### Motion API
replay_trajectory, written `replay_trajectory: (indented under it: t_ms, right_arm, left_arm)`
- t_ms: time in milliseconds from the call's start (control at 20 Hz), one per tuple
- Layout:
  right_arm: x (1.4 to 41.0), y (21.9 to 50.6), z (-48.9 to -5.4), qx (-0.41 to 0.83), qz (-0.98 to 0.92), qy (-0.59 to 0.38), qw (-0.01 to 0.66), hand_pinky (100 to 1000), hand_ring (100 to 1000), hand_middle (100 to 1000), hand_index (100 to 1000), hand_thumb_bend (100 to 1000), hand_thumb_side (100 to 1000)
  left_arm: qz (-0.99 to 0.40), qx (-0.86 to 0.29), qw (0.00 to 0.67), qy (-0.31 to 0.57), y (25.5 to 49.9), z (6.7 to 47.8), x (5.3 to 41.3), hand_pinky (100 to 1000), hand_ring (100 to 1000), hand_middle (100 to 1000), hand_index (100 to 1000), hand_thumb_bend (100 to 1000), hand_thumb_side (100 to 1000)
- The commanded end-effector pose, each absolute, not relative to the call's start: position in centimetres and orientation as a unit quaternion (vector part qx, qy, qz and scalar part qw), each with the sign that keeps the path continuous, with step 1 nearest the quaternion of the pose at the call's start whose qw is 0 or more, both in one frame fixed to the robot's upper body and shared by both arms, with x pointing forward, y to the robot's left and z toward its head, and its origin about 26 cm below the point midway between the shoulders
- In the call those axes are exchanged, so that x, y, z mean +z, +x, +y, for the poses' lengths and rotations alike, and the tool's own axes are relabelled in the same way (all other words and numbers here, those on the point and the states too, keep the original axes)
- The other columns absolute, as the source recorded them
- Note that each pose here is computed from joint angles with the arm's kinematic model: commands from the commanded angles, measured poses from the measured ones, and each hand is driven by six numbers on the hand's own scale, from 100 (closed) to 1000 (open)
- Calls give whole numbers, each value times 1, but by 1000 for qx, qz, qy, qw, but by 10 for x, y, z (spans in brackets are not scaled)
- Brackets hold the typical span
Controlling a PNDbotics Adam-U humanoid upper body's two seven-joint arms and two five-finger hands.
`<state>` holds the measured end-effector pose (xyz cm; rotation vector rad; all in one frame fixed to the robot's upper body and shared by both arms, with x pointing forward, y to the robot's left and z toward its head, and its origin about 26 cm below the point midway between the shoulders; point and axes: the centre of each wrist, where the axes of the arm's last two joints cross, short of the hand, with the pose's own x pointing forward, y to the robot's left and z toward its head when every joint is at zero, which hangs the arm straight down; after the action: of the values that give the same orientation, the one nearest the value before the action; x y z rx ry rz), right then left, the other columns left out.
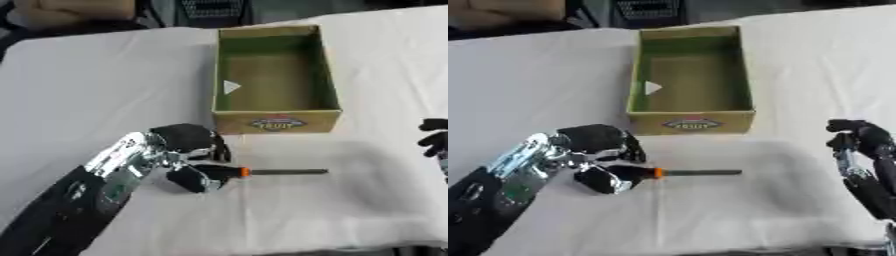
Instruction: Pick up objects on the table and place them in the box.
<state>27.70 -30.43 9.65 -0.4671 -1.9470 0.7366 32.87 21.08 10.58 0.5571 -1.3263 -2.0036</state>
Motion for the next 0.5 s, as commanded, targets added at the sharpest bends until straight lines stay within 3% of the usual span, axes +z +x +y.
replay_trajectory:
  t_ms: [50,200,500]
  right_arm:
    - [106,278,-305,310,-804,-197,468,503,595,678,793,106,787]
    - [106,278,-305,310,-804,-197,468,503,595,678,793,106,787]
    - [106,278,-305,310,-804,-197,468,503,595,678,793,106,787]
  left_arm:
    - [-502,-770,315,235,327,214,114,628,609,606,788,159,598]
    - [-503,-768,313,244,325,213,114,616,597,592,775,104,585]
    - [-512,-756,319,252,322,213,106,589,569,568,755,100,585]
